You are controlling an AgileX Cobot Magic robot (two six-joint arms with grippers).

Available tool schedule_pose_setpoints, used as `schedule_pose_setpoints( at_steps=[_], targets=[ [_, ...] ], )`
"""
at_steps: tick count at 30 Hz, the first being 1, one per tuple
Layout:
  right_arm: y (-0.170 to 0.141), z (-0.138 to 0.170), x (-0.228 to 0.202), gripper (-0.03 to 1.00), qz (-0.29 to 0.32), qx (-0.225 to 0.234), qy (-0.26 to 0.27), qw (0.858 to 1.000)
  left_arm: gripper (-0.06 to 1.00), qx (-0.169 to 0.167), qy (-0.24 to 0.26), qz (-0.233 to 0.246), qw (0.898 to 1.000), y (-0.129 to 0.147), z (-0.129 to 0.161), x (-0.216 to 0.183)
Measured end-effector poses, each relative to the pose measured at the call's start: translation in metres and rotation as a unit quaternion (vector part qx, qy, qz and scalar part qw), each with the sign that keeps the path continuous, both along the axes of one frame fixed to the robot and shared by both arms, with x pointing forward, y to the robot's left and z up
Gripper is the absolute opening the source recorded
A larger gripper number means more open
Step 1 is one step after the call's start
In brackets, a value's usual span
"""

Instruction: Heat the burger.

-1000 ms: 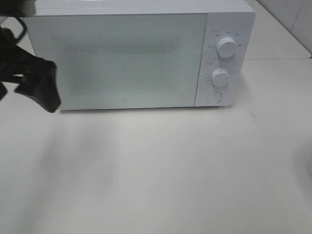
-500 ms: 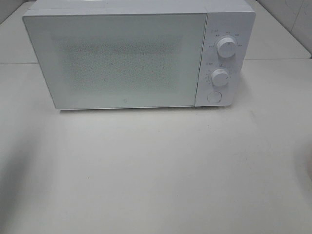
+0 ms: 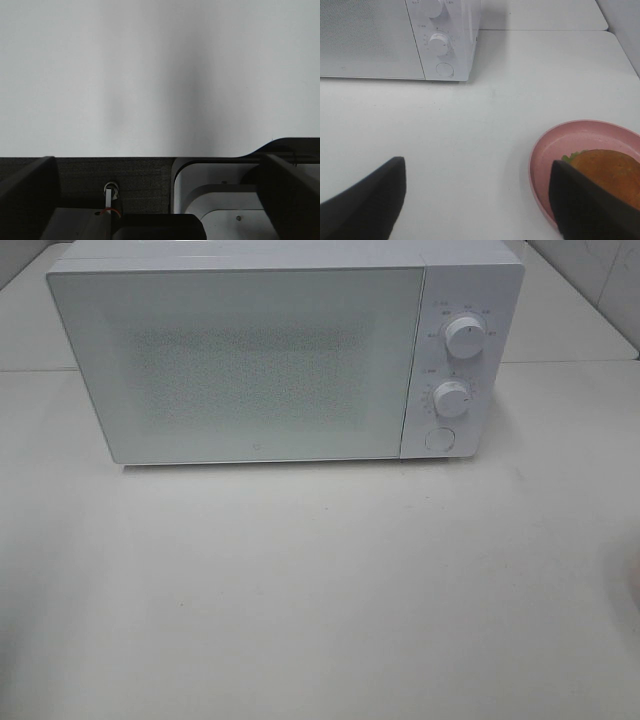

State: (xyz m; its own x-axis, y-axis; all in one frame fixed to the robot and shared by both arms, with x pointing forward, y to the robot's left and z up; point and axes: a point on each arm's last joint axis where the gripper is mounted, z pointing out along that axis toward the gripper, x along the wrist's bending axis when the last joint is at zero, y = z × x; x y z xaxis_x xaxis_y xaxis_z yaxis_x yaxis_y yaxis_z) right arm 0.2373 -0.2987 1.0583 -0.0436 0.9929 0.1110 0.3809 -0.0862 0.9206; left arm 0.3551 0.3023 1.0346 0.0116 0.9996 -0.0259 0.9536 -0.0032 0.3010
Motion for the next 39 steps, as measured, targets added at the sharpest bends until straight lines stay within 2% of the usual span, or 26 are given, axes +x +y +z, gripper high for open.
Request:
schedule_pose_setpoints(
  at_steps=[4,5,7,8,9,10,12,13,14,16,20,23,25,27,28,29,30,31,33,36,39],
  targets=[
    [0.000,0.000,0.000,0.75,0.000,0.000,0.000,1.000,0.99,0.002,-0.018,0.000,1.000,0.000,-0.005,-0.015],
    [0.000,0.000,0.000,0.75,0.000,0.000,0.000,1.000,0.99,0.004,-0.049,0.000,0.999,0.000,-0.006,-0.024],
    [0.000,0.000,0.000,0.75,0.000,0.000,0.000,1.000,0.99,0.006,-0.065,0.000,0.998,0.000,-0.004,-0.028],
    [0.000,0.000,0.000,0.75,0.000,0.000,0.000,1.000,0.99,0.009,-0.097,0.000,0.995,0.000,0.000,-0.035],
    [0.000,0.000,0.000,0.75,0.000,0.000,0.000,1.000,0.99,0.009,-0.097,0.000,0.995,0.000,0.000,-0.035],
    [0.000,0.000,0.000,0.75,0.000,0.000,0.000,1.000,0.99,0.014,-0.125,0.000,0.992,0.000,0.004,-0.042],
    [0.000,0.000,0.000,0.75,0.000,0.000,0.000,1.000,0.99,0.016,-0.139,0.000,0.990,0.000,0.006,-0.046],
    [0.000,0.000,0.000,0.75,0.000,0.000,0.000,1.000,0.99,0.018,-0.166,0.001,0.986,0.000,0.010,-0.054],
    [0.000,0.000,0.000,0.75,0.000,0.000,0.000,1.000,0.99,0.018,-0.166,0.001,0.986,0.000,0.010,-0.054],
    [0.000,0.000,0.000,0.75,0.000,0.000,0.000,1.000,0.99,0.020,-0.199,0.001,0.980,-0.001,0.013,-0.064],
    [0.000,0.000,0.000,0.75,0.000,0.000,0.000,1.000,0.99,0.021,-0.227,0.001,0.974,-0.001,0.016,-0.073],
    [0.000,0.000,0.000,0.75,0.000,0.000,0.000,1.000,0.99,0.022,-0.266,0.002,0.964,-0.001,0.019,-0.085],
    [0.000,0.000,0.000,0.75,0.000,0.000,0.000,1.000,0.99,0.023,-0.273,0.002,0.962,-0.001,0.020,-0.088],
    [0.000,0.000,0.000,0.75,0.000,0.000,0.000,1.000,0.99,0.024,-0.302,0.002,0.953,-0.002,0.021,-0.097],
    [0.000,0.000,0.000,0.75,0.000,0.000,0.000,1.000,0.99,0.024,-0.302,0.002,0.953,-0.002,0.021,-0.097],
    [0.000,0.000,0.000,0.75,0.000,0.000,0.000,1.000,0.99,0.025,-0.325,0.002,0.945,-0.002,0.022,-0.105],
    [0.000,0.000,0.000,0.75,0.000,0.000,0.000,1.000,0.99,0.025,-0.337,0.003,0.941,-0.002,0.022,-0.109],
    [0.000,0.000,0.000,0.75,0.000,0.000,0.000,1.000,0.99,0.025,-0.337,0.003,0.941,-0.002,0.022,-0.109],
    [0.000,0.000,0.000,0.75,0.000,0.000,0.000,1.000,0.99,0.026,-0.371,0.003,0.928,-0.003,0.022,-0.120],
    [0.000,0.000,0.000,0.75,0.000,0.000,0.000,1.000,0.99,0.027,-0.385,0.003,0.922,-0.003,0.021,-0.125],
    [0.000,0.000,0.000,0.75,0.000,0.000,0.000,1.000,0.99,0.027,-0.385,0.003,0.923,-0.003,0.021,-0.125]
  ],
)
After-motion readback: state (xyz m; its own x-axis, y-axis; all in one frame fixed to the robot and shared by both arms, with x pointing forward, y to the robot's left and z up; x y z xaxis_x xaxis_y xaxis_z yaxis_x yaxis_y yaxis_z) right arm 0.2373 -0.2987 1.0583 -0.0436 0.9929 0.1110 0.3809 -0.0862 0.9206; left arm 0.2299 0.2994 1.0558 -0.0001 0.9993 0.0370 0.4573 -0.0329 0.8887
